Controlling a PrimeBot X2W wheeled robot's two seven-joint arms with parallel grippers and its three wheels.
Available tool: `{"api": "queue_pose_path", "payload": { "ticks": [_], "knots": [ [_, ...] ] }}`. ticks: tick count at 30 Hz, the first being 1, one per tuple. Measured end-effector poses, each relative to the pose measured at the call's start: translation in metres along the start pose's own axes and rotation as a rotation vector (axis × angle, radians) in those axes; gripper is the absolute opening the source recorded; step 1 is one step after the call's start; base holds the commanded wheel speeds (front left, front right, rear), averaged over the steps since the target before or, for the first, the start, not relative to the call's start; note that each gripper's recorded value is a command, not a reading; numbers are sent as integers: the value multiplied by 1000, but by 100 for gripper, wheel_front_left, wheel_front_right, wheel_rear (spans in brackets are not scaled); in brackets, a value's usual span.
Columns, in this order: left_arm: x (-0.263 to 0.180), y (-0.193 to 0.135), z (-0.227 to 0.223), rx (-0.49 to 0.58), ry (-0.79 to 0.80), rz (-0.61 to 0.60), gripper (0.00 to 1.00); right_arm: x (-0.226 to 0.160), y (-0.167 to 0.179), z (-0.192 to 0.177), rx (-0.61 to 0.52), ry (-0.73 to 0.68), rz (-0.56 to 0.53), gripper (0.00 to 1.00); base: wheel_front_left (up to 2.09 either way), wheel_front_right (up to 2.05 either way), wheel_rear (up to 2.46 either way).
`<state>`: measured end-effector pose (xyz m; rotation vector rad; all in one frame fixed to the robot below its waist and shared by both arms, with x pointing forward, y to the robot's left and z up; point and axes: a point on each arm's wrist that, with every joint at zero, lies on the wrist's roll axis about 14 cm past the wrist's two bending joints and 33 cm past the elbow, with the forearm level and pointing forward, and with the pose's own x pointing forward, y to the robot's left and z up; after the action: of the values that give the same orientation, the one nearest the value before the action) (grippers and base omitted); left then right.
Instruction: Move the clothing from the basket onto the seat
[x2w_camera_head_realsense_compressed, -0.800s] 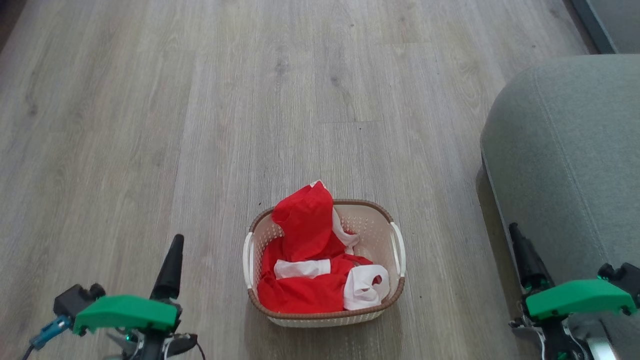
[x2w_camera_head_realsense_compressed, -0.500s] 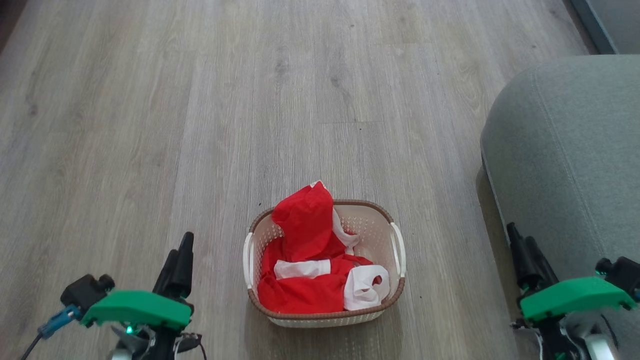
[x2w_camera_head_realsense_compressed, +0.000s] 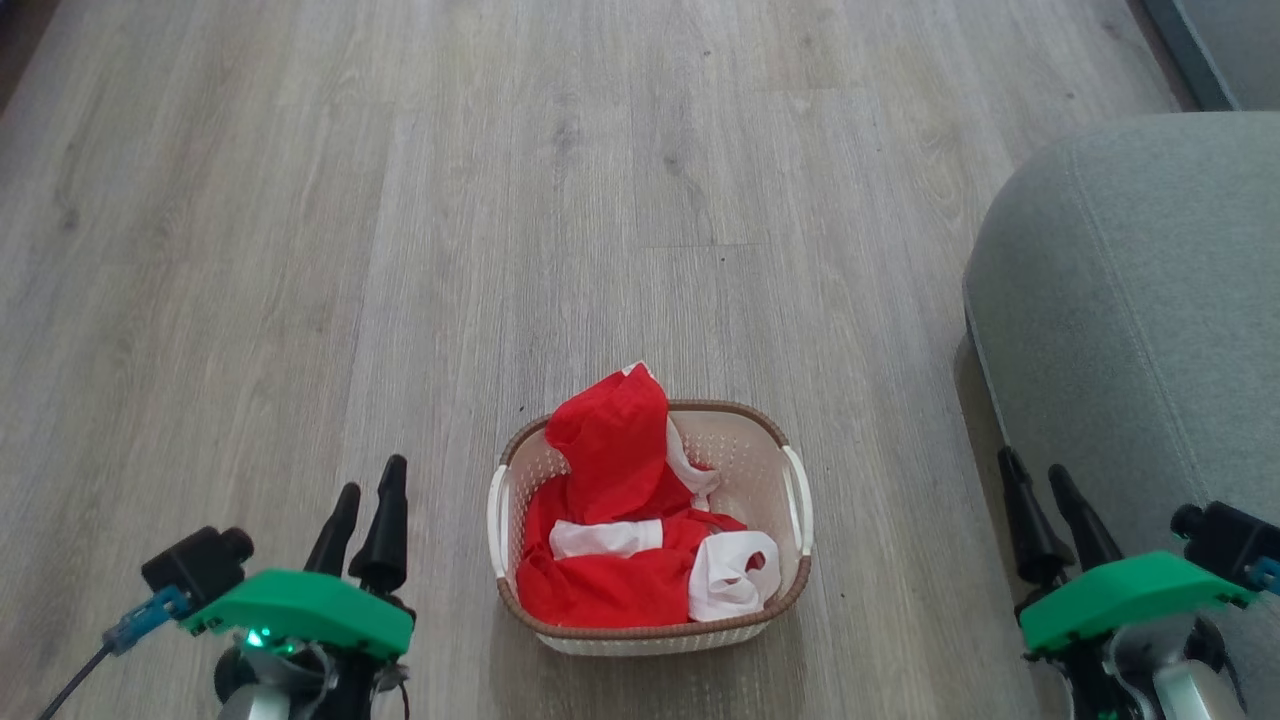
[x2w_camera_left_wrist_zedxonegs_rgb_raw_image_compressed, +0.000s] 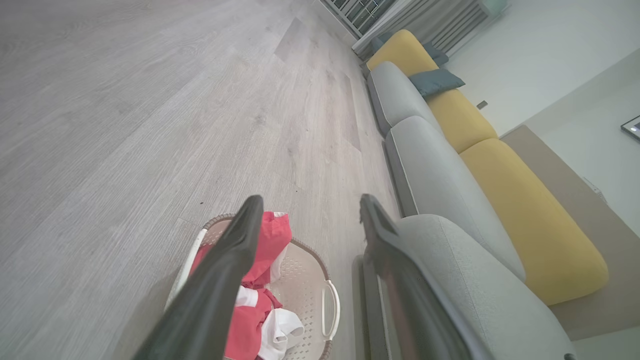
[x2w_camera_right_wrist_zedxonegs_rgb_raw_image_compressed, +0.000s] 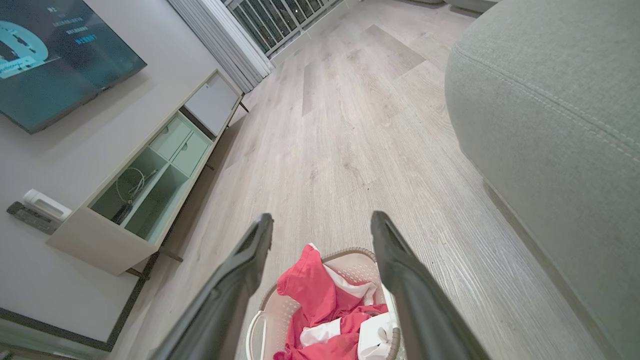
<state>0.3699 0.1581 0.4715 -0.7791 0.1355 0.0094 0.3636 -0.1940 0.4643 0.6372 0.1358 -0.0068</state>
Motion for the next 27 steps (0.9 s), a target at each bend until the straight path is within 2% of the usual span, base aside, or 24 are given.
{"api": "queue_pose_path", "payload": {
  "ticks": [27],
  "knots": [
    [4, -26, 9, 369, -75, -73, 100, 5, 10, 6, -343, -25, 63, 100, 0, 0, 0]
  ]
}}
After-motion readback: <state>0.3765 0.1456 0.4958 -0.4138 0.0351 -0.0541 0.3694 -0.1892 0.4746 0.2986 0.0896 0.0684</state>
